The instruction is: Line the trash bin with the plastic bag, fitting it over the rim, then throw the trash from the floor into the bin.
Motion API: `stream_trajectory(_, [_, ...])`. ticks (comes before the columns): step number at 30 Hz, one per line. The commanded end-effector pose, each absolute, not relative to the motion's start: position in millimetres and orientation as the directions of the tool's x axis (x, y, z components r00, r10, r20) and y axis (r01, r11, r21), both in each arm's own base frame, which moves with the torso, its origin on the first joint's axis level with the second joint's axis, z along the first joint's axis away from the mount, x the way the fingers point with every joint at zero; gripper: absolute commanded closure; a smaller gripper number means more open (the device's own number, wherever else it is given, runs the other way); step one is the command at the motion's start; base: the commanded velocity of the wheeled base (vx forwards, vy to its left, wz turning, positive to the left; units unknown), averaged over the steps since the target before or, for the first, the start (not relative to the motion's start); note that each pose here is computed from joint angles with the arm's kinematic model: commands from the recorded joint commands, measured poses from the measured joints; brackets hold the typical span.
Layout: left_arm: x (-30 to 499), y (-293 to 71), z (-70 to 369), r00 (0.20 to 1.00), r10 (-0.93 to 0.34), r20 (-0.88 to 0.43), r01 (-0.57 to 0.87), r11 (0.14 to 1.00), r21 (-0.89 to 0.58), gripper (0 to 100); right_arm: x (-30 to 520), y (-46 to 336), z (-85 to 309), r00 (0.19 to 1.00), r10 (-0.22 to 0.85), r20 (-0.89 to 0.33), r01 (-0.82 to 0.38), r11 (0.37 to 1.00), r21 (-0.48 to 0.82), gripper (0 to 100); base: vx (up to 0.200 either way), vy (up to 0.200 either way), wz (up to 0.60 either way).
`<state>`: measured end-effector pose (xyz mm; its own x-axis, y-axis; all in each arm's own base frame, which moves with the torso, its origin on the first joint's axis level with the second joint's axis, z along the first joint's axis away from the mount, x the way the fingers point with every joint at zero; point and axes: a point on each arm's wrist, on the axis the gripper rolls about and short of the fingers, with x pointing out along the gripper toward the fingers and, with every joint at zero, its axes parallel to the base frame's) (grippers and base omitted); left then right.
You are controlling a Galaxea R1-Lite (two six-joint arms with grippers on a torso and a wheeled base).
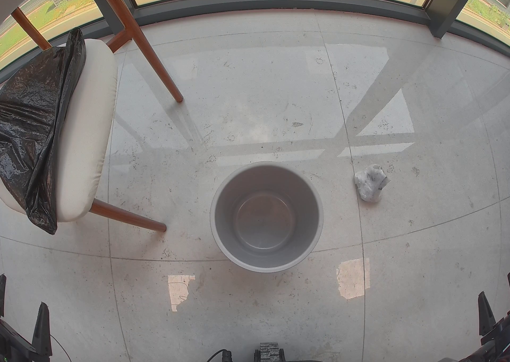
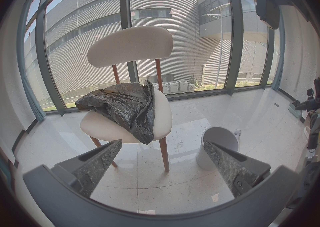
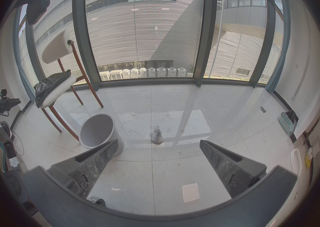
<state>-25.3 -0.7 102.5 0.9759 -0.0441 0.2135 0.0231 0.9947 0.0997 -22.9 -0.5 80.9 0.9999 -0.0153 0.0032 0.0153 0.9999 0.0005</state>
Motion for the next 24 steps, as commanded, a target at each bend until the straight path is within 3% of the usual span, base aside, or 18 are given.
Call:
stream_trajectory(1, [-25.6, -0.4, 98.6, 0.976, -0.031, 0.218, 0.008, 0.995, 0.102, 0, -22.6, -0.5, 75.9, 1.000, -0.015, 0.000, 0.015, 1.000, 0.000, 0, 0.000, 0.000, 0.00])
stream_trajectory(7, [-34.1, 0.9, 119.0, 0.959, 0.025, 0.281, -0.049, 0.996, 0.078, 0, -22.6, -0.5, 75.9, 1.000, -0.012, 0.000, 0.012, 1.000, 0.000, 0, 0.000, 0.000, 0.00])
stream_trajectory(17, [-52.6, 0.9, 141.8, 0.978, 0.022, 0.206, -0.039, 0.996, 0.083, 0, -22.6, -0.5, 75.9, 1.000, -0.012, 0.000, 0.012, 1.000, 0.000, 0, 0.000, 0.000, 0.00])
stream_trajectory(24, [-56.3, -0.7, 144.2, 0.982, -0.050, 0.181, 0.035, 0.995, 0.089, 0, -22.6, -0.4, 75.9, 1.000, -0.011, 0.000, 0.011, 1.000, 0.000, 0, 0.000, 0.000, 0.00])
